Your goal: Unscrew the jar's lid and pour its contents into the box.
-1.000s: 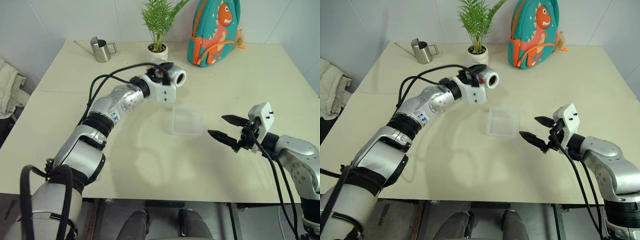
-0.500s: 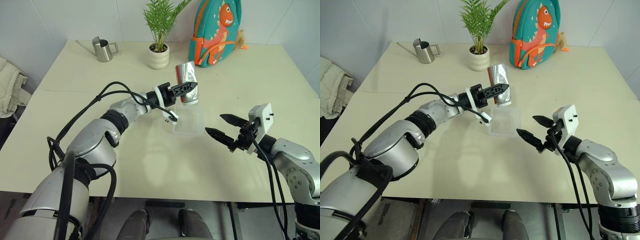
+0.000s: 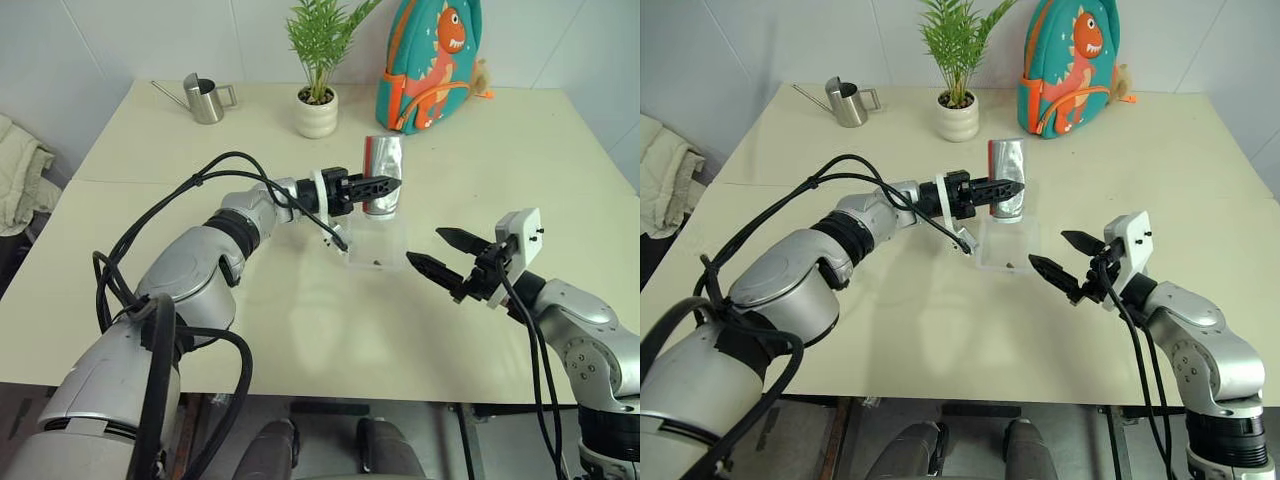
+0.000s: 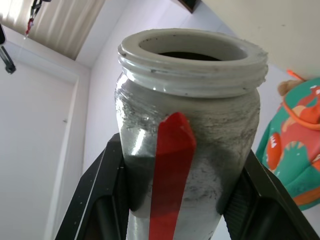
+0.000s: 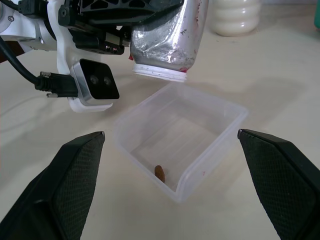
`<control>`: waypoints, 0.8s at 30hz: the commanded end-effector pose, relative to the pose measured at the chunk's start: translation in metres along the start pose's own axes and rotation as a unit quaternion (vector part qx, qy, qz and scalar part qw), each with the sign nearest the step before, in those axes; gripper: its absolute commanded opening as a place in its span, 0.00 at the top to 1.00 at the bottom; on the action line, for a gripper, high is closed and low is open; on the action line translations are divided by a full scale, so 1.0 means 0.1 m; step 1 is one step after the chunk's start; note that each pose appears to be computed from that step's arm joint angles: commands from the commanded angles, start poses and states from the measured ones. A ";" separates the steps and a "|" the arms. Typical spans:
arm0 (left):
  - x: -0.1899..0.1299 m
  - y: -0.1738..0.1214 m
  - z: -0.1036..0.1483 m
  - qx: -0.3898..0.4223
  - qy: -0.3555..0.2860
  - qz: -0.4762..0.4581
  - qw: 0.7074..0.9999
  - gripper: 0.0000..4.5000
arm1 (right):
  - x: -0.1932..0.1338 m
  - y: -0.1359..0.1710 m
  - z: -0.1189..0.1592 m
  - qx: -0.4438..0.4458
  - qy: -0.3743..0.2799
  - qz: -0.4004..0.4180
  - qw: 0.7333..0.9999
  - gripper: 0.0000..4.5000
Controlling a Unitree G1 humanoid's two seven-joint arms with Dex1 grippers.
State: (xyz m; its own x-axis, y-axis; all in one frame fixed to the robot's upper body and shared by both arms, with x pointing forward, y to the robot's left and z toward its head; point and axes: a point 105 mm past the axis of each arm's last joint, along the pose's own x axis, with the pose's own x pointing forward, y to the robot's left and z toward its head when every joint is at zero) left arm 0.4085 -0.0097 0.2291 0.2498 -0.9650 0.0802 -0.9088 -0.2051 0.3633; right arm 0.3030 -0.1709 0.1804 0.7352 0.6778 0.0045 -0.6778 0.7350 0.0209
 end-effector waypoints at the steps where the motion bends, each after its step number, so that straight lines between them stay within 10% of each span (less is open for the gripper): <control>1: -0.03 0.03 -0.29 -0.053 0.061 -0.011 0.997 0.57 | 0.02 0.05 0.07 -0.008 -0.016 0.014 1.000 0.00; 7: -0.19 0.02 -0.34 -0.360 0.131 -0.012 0.924 0.57 | 0.01 0.07 0.06 -0.009 -0.011 0.022 1.000 0.00; 14: -0.86 -0.48 -0.80 -0.736 0.351 0.012 0.579 0.57 | 0.00 0.07 0.08 -0.042 0.010 0.047 0.998 0.00; 20: -1.70 -0.87 -0.72 -0.842 0.457 0.088 0.272 0.57 | 0.00 -0.04 0.15 -0.071 0.005 0.042 0.997 0.00; 24: -2.32 -0.90 -0.59 -0.828 0.506 0.151 0.189 0.57 | 0.03 -0.08 0.19 -0.089 0.002 0.045 0.995 0.00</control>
State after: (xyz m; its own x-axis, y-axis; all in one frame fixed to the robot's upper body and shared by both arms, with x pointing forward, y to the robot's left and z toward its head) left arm 0.4581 0.2286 0.2086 0.9699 -0.2319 0.0737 0.2345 0.9717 -0.0281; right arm 0.3121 -0.1765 0.1894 0.6840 0.7291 -0.0254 -0.7273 0.6787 -0.1021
